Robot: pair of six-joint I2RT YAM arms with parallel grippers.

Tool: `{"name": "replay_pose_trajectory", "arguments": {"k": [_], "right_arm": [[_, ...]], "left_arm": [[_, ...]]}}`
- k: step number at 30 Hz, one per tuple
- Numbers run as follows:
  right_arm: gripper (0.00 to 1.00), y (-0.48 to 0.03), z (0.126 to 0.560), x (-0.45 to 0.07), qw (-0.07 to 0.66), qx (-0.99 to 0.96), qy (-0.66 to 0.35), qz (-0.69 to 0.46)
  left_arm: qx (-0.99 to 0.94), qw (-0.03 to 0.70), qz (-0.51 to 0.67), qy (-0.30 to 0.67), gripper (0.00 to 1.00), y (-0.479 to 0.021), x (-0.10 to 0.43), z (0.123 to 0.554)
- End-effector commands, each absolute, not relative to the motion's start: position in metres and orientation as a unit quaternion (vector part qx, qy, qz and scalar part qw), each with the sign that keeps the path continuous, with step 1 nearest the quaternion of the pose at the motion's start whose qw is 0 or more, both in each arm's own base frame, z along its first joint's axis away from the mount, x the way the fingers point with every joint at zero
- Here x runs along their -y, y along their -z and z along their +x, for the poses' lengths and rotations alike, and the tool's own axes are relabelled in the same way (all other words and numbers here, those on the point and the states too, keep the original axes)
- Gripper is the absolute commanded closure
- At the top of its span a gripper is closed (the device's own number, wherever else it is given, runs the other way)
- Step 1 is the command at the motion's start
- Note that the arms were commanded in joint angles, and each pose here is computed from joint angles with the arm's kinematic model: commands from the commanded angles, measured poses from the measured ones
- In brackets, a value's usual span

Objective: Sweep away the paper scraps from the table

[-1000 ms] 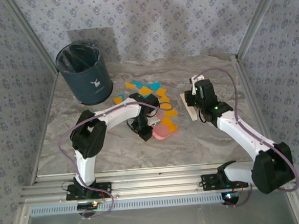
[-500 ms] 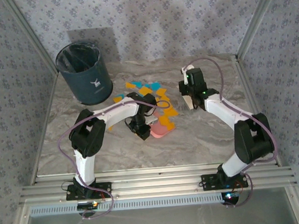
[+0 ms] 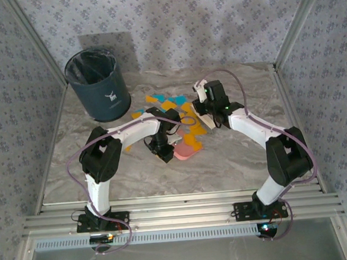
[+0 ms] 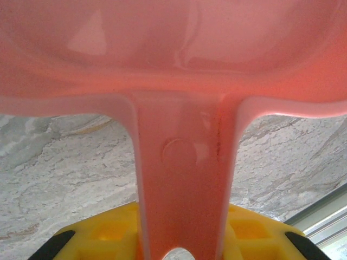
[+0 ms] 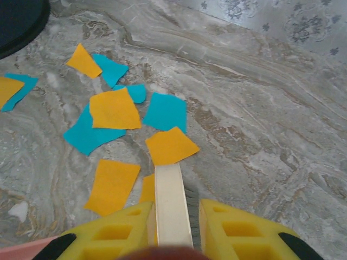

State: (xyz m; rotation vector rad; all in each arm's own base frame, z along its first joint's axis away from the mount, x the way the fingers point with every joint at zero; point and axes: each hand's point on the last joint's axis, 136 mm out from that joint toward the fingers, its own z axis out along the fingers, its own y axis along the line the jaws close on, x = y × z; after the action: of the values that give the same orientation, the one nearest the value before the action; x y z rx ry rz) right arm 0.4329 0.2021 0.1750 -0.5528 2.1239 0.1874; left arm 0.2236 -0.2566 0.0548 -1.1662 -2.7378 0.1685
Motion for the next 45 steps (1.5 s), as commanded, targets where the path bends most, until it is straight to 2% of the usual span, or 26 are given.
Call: {"name": "replay_pose_trajectory", "arguments": {"k": [1, 15, 28, 37, 45], "right_arm": [[1.00, -0.173, 0.414, -0.215, 0.429, -0.860, -0.103, -0.255], [1.00, -0.190, 0.368, -0.234, 0.424, -0.850, -0.158, -0.271], [1.00, -0.221, 0.346, -0.244, 0.448, -0.828, -0.208, -0.265], [1.00, -0.226, 0.372, -0.192, 0.504, -0.845, -0.083, -0.158], [1.00, -0.204, 0.372, -0.177, 0.487, -0.861, -0.049, -0.135]], "left_arm": [[0.918, 0.087, -0.383, -0.058, 1.00, -0.061, 0.250, 0.219], [0.916, 0.087, -0.386, -0.069, 1.00, -0.061, 0.257, 0.221], [0.913, 0.088, -0.391, -0.072, 1.00, -0.062, 0.256, 0.215], [0.897, 0.102, -0.422, -0.081, 1.00, -0.068, 0.256, 0.198], [0.894, 0.099, -0.429, -0.084, 1.00, -0.069, 0.259, 0.196]]}}
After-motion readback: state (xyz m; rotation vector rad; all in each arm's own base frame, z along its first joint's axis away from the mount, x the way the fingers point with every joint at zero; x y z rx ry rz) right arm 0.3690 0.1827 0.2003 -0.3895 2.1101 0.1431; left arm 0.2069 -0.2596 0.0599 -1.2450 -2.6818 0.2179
